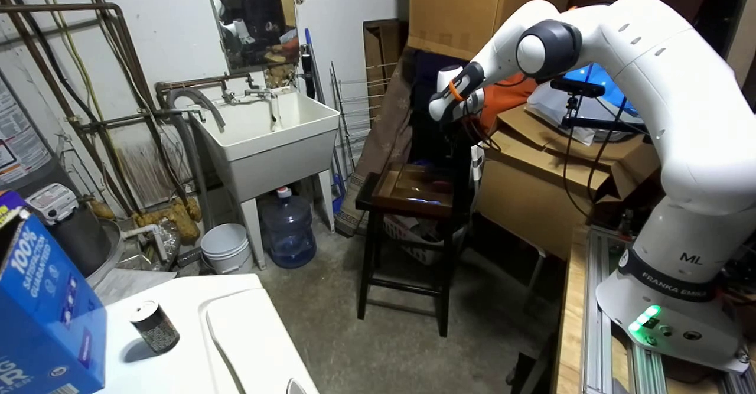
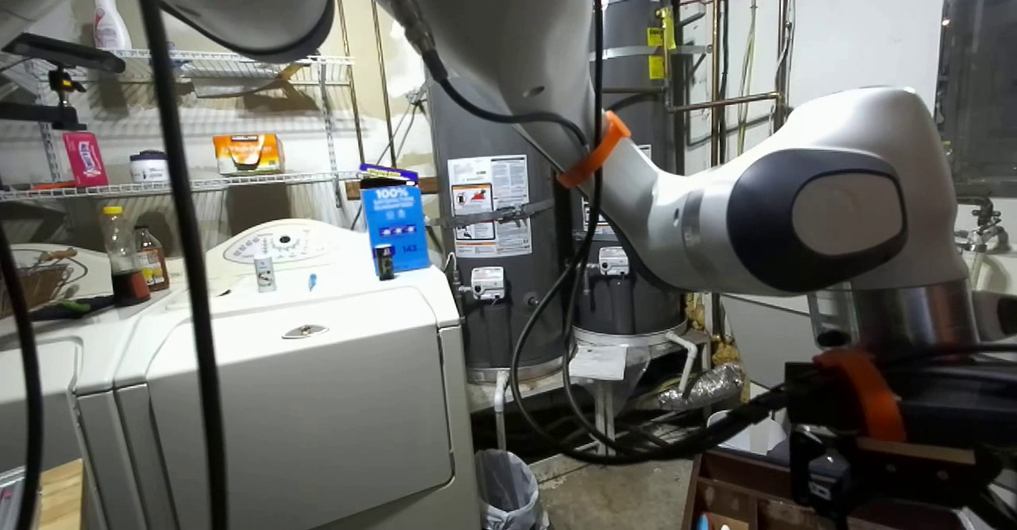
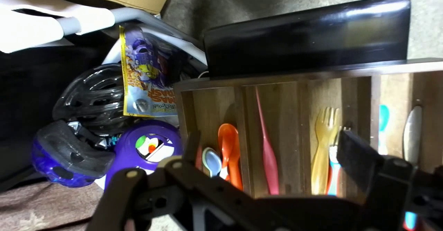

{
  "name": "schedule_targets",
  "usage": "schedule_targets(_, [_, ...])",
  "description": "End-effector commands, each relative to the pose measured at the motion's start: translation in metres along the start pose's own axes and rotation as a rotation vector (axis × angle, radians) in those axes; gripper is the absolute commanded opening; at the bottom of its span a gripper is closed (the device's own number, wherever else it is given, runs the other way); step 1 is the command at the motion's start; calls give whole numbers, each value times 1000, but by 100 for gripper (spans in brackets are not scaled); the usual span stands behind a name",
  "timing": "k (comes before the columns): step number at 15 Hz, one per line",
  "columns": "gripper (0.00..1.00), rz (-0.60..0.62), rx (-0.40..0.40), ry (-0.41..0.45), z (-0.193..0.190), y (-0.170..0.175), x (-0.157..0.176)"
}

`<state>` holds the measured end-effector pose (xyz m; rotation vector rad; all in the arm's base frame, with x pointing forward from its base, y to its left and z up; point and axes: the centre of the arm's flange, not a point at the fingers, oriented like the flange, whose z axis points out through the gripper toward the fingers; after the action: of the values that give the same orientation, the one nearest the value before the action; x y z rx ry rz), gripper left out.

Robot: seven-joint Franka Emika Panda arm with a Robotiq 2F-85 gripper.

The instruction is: Move the pink thing from the utensil organizer to the washing machine

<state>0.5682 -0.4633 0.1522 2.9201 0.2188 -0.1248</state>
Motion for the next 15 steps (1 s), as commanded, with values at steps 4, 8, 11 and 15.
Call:
schedule_targets(4, [100, 5, 3, 37, 27, 9, 10])
schedule_targets(8, [100, 4, -22, 51, 36, 14, 19])
schedule_targets(11, [100, -8, -42, 90, 52, 14, 37])
schedule_targets(15, [100, 25, -68, 149, 68, 21, 45])
